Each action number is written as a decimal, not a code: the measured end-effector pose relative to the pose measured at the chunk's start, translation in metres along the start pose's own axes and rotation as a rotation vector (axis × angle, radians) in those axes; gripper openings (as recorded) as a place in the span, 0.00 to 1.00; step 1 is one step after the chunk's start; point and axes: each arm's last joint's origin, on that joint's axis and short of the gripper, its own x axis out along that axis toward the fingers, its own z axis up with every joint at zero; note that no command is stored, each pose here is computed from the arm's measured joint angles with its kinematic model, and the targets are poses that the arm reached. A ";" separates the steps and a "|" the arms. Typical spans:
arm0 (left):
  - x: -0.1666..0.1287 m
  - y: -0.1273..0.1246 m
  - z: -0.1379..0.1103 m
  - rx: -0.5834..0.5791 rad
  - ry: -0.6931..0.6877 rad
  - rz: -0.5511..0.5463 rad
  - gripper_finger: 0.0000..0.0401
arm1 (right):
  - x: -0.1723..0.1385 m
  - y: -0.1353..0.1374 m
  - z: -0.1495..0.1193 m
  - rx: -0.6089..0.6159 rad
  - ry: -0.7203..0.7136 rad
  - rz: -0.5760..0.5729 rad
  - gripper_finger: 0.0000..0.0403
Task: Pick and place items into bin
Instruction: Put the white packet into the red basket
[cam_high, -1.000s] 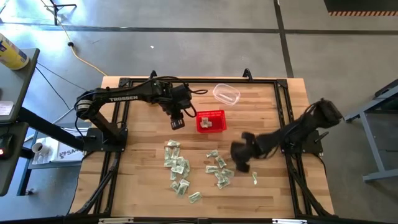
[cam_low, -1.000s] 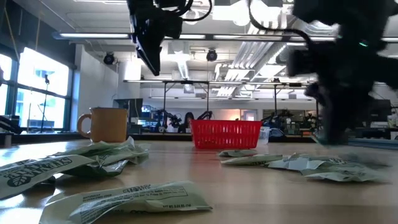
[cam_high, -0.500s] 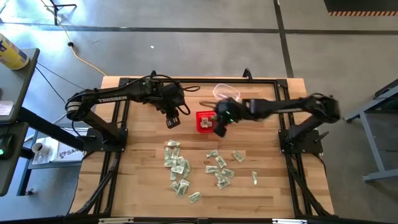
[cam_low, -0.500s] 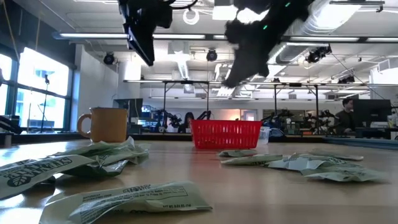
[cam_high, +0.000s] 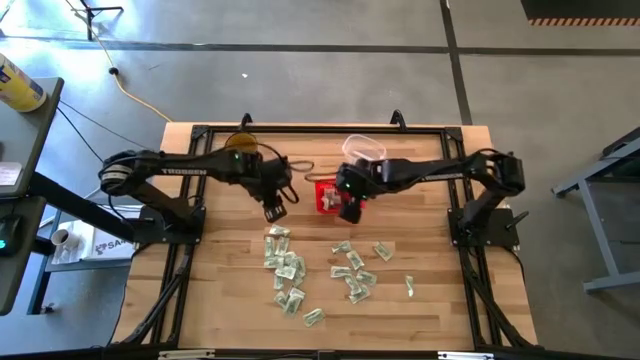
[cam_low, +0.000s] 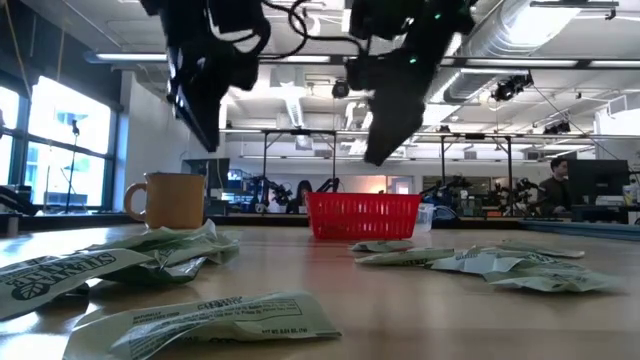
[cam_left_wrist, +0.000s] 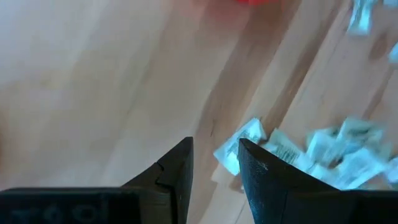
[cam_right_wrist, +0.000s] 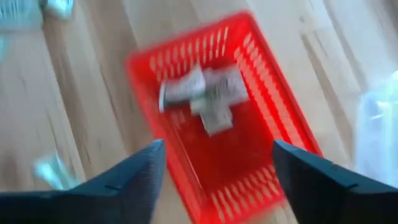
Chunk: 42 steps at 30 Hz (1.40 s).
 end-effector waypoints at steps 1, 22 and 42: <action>0.007 -0.003 -0.006 0.047 0.016 -0.002 0.40 | -0.003 0.002 -0.005 -0.032 0.014 -0.005 0.77; 0.076 -0.038 -0.045 0.435 -0.020 -0.094 0.40 | -0.008 0.031 -0.092 -0.007 0.080 -0.020 0.81; 0.095 -0.005 -0.017 0.388 -0.094 0.134 0.06 | -0.007 0.032 -0.090 0.038 0.019 -0.076 0.81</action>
